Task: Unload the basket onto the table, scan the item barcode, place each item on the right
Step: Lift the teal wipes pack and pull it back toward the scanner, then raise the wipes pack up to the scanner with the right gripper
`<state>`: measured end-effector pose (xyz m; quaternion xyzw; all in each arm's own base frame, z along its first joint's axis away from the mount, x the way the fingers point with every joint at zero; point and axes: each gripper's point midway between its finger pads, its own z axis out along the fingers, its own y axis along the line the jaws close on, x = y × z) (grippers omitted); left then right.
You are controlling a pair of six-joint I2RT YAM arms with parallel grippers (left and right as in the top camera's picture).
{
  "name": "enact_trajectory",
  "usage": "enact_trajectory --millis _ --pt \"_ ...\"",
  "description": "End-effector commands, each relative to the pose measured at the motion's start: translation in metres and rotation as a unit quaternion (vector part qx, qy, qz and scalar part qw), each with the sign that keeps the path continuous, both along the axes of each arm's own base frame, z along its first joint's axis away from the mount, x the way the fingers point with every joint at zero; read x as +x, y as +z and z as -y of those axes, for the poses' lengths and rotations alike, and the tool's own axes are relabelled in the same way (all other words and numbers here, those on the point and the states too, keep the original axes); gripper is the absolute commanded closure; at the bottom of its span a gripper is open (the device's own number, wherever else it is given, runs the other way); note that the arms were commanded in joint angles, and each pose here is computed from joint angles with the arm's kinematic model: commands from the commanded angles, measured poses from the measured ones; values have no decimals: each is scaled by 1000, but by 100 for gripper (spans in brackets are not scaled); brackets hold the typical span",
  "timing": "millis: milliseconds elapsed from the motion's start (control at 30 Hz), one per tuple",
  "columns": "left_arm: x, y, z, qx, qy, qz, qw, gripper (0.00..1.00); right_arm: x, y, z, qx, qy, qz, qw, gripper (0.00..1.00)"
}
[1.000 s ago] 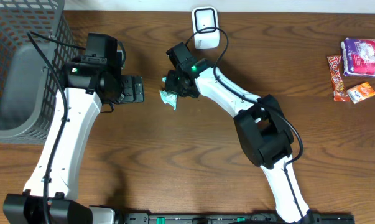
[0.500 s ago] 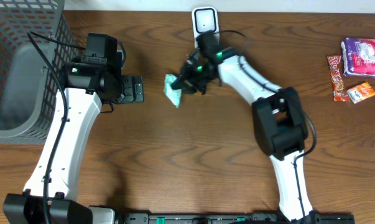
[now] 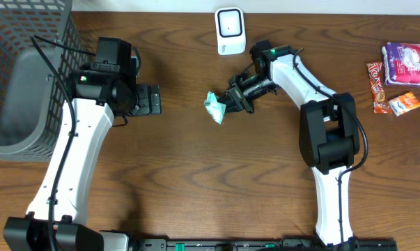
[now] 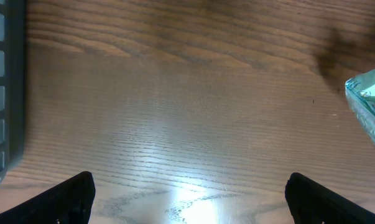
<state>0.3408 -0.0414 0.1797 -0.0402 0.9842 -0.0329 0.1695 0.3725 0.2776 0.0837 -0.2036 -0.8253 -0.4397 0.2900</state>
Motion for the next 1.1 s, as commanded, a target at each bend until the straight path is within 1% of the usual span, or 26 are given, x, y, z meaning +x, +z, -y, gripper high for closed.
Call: enact_trajectory --millis 0,133,267,333,367,400,500,567,633,700,800,967,1067 --pt "-1 -3 -3 7 7 -4 1000 2 5 17 -1 33 0 23 999 99" --pt "-1 -3 -3 7 7 -4 1000 2 9 14 -2 31 2 43 999 99" --pt "-1 -3 -3 7 7 -4 1000 2 13 -1 5 -21 -3 48 999 99" --pt "-1 -3 -3 7 7 -4 1000 2 20 -11 10 -51 -4 70 996 99" --pt "-1 -2 -3 7 7 -4 1000 2 29 -19 12 -72 -2 105 992 99" --pt "-1 -2 -3 7 7 -4 1000 2 31 -21 13 -80 1 117 990 99" --pt "-1 -2 -3 7 7 -4 1000 2 34 -17 19 -112 5 148 983 99" --pt "-1 -3 -3 7 7 -4 1000 2 40 -11 30 -163 4 182 970 99" --pt "-1 -3 -3 7 7 -4 1000 2 46 -1 46 -231 0 223 947 99" --pt "-1 -2 -3 7 7 -4 1000 2 51 16 64 -304 -4 271 913 99" --pt "-1 -2 -3 7 7 -4 1000 2 55 41 80 -387 -9 331 861 99" --pt "-1 -2 -3 7 7 -4 1000 2 58 59 83 -484 4 398 780 99" --pt "-1 -3 -3 7 7 -4 1000 2 60 60 73 -508 57 446 734 99"
